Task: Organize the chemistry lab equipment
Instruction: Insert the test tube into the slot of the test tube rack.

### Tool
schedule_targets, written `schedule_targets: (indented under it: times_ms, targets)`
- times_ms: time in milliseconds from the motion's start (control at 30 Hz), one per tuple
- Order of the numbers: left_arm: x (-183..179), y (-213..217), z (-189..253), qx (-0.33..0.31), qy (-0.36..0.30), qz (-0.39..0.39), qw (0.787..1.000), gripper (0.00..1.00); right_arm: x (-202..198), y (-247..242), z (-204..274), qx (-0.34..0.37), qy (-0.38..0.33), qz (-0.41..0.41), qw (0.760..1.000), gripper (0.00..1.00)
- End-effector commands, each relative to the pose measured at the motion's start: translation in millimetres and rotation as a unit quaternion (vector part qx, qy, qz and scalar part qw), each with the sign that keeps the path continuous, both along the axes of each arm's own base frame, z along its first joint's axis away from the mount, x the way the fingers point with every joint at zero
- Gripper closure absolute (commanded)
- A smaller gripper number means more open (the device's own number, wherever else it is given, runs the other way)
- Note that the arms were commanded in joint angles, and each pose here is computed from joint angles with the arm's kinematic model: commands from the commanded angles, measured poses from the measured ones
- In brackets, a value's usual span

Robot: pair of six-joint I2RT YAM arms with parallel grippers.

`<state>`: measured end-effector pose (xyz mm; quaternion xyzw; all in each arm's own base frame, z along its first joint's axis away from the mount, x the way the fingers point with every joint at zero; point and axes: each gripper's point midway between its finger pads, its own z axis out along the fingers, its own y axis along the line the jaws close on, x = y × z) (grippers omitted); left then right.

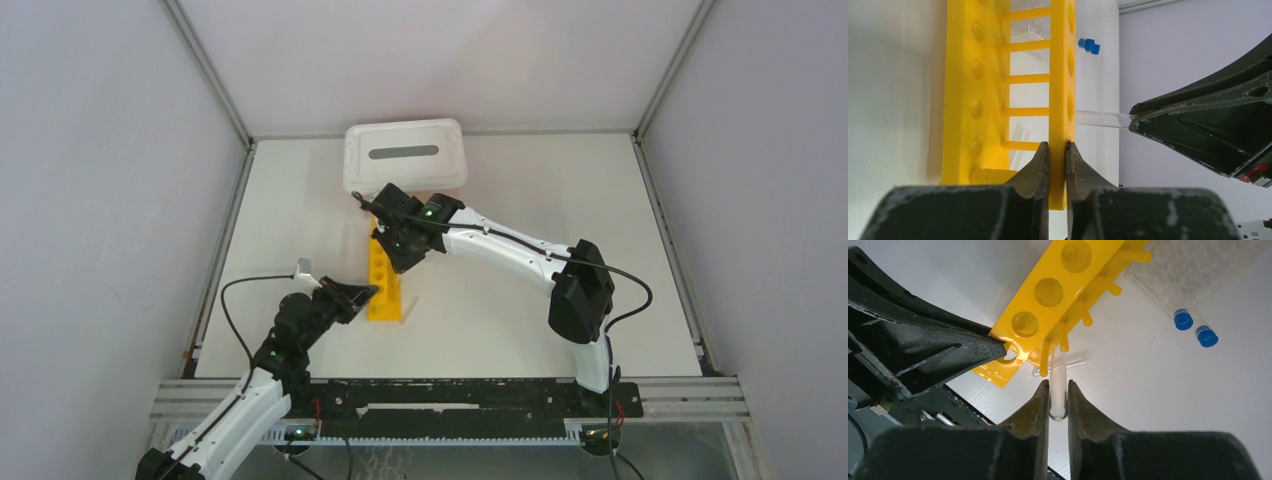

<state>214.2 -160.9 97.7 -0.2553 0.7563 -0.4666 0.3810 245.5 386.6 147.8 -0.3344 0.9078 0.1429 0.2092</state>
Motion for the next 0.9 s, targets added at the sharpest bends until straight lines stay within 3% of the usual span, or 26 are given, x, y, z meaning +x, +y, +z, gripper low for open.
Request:
schedule_targets:
  times_ms: [0,867]
  targets:
    - [-38.0,11.2,-90.3,0.058,0.090,-0.024,0.994,0.90,3.3,1.0,18.0,0.028,-0.013,-0.006,1.000,0.99]
    - [-36.7,10.7,-89.6,0.058,0.088,-0.024,0.994,0.90,5.9,8.3,9.5,0.037,0.004,0.002,0.999,0.97]
